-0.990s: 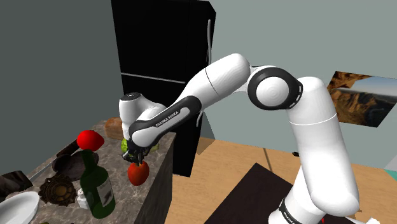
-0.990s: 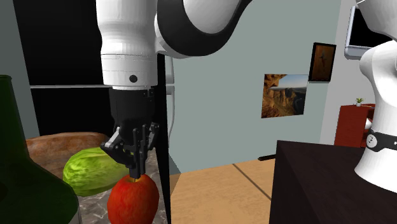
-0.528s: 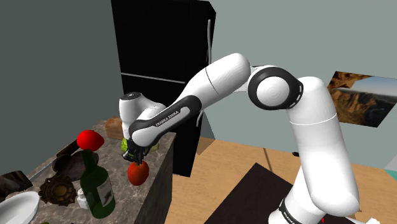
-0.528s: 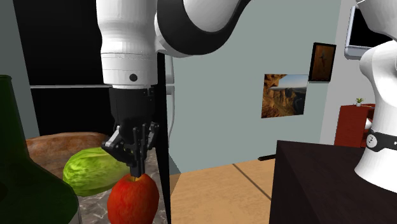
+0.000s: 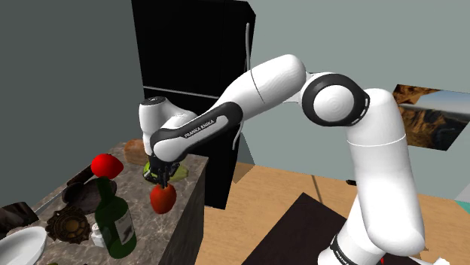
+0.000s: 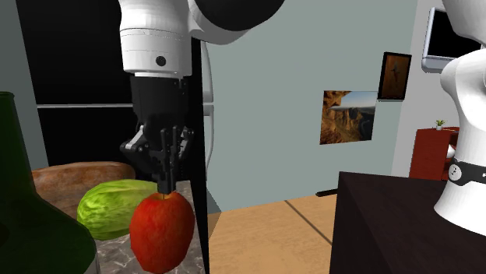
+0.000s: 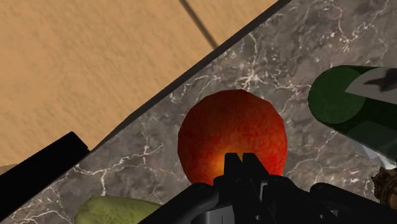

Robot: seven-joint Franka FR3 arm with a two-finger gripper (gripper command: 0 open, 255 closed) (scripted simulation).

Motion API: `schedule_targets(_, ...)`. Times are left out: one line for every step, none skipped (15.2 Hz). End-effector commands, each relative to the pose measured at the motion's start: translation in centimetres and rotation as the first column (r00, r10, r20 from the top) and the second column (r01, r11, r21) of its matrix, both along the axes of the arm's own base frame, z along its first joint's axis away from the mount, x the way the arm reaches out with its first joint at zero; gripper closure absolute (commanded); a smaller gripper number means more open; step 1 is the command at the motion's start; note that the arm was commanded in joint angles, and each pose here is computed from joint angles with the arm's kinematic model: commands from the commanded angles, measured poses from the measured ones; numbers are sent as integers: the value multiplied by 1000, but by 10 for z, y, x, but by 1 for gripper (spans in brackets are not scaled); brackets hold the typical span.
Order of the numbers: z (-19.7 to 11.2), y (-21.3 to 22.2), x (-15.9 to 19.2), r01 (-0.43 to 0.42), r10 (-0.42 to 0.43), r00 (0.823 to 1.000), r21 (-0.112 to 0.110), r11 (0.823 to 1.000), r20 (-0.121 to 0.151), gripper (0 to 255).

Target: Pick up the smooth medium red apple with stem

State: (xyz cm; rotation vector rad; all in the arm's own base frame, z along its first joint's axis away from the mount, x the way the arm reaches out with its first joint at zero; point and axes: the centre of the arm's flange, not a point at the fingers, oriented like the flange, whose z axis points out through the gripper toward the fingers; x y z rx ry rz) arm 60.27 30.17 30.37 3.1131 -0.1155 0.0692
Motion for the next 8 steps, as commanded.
schedule_targets(11, 0, 0, 0, 0, 1000, 0, 1000, 0, 255)
schedule_targets(16, 0, 0, 0, 0, 1000, 0, 1000, 0, 255)
schedule_targets(21, 0, 0, 0, 0, 1000, 0, 1000, 0, 255)
schedule_targets(26, 0, 0, 0, 0, 1000, 0, 1000, 0, 255)
schedule_targets(32, 0, 0, 0, 0, 1000, 0, 1000, 0, 255)
schedule_targets(37, 0, 0, 0, 0, 1000, 0, 1000, 0, 255)
schedule_targets(38, 0, 0, 0, 0, 1000, 0, 1000, 0, 255)
schedule_targets(38, 0, 0, 0, 0, 1000, 0, 1000, 0, 255)
